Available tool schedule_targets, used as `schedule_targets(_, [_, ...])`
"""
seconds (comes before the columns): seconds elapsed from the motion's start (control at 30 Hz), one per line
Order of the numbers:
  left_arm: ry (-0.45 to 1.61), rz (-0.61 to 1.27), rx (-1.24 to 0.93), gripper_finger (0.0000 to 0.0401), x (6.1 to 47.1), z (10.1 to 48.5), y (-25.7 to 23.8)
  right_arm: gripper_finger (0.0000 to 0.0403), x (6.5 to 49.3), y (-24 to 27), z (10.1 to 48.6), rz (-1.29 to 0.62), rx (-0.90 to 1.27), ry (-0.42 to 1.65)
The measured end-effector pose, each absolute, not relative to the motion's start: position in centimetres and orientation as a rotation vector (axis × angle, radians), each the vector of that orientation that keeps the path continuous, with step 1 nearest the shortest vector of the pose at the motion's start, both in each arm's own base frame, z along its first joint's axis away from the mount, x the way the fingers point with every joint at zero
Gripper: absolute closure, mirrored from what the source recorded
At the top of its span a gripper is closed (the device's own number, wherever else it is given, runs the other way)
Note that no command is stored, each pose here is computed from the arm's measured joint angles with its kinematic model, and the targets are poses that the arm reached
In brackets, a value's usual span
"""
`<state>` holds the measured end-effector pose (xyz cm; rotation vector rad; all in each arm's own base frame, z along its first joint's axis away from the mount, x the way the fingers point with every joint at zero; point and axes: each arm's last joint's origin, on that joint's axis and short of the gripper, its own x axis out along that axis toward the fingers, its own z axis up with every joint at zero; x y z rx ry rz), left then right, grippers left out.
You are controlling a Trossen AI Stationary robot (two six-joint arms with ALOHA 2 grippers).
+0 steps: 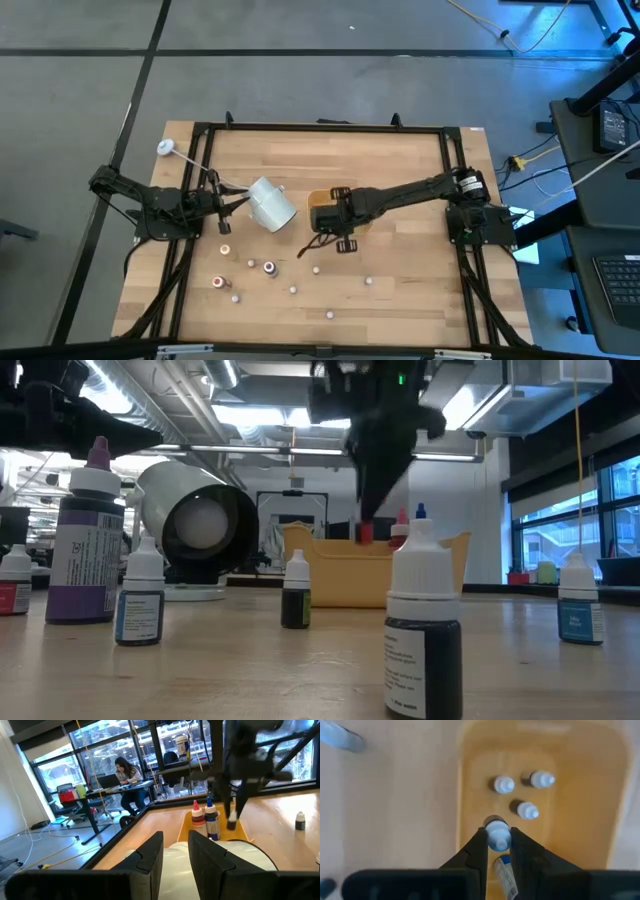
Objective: Pick & Place food coloring
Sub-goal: Put the top small red food coloring bottle into the yellow bin
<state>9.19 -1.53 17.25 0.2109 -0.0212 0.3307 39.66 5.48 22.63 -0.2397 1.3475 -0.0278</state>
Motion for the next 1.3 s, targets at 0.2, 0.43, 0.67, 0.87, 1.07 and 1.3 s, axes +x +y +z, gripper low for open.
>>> schedule_targets(0.2, [-0.021,0.330,0.211,0.0313,9.2,17.3,-1.5,0.0332,39.7,4.4,20.0,0.015,-0.198,1.336])
schedule_targets(0.43, [-0.021,0.330,0.211,0.0313,9.2,17.3,-1.5,0.0335,39.9,4.3,18.9,0.026,-0.207,1.280])
schedule_targets(0.67, [-0.021,0.331,0.211,0.0313,9.2,17.3,-1.5,0.0326,39.7,4.2,17.8,0.024,-0.205,1.269])
schedule_targets(0.87, [-0.021,0.330,0.211,0.0313,9.2,17.2,-1.5,0.0324,39.3,4.2,17.0,0.020,-0.207,1.277])
schedule_targets(1.07, [-0.021,0.330,0.211,0.0313,9.2,17.2,-1.5,0.0324,39.3,4.2,17.0,0.019,-0.213,1.282])
schedule_targets(1.3, [-0.021,0.330,0.211,0.0313,9.2,17.2,-1.5,0.0323,39.3,4.2,17.0,0.018,-0.213,1.283])
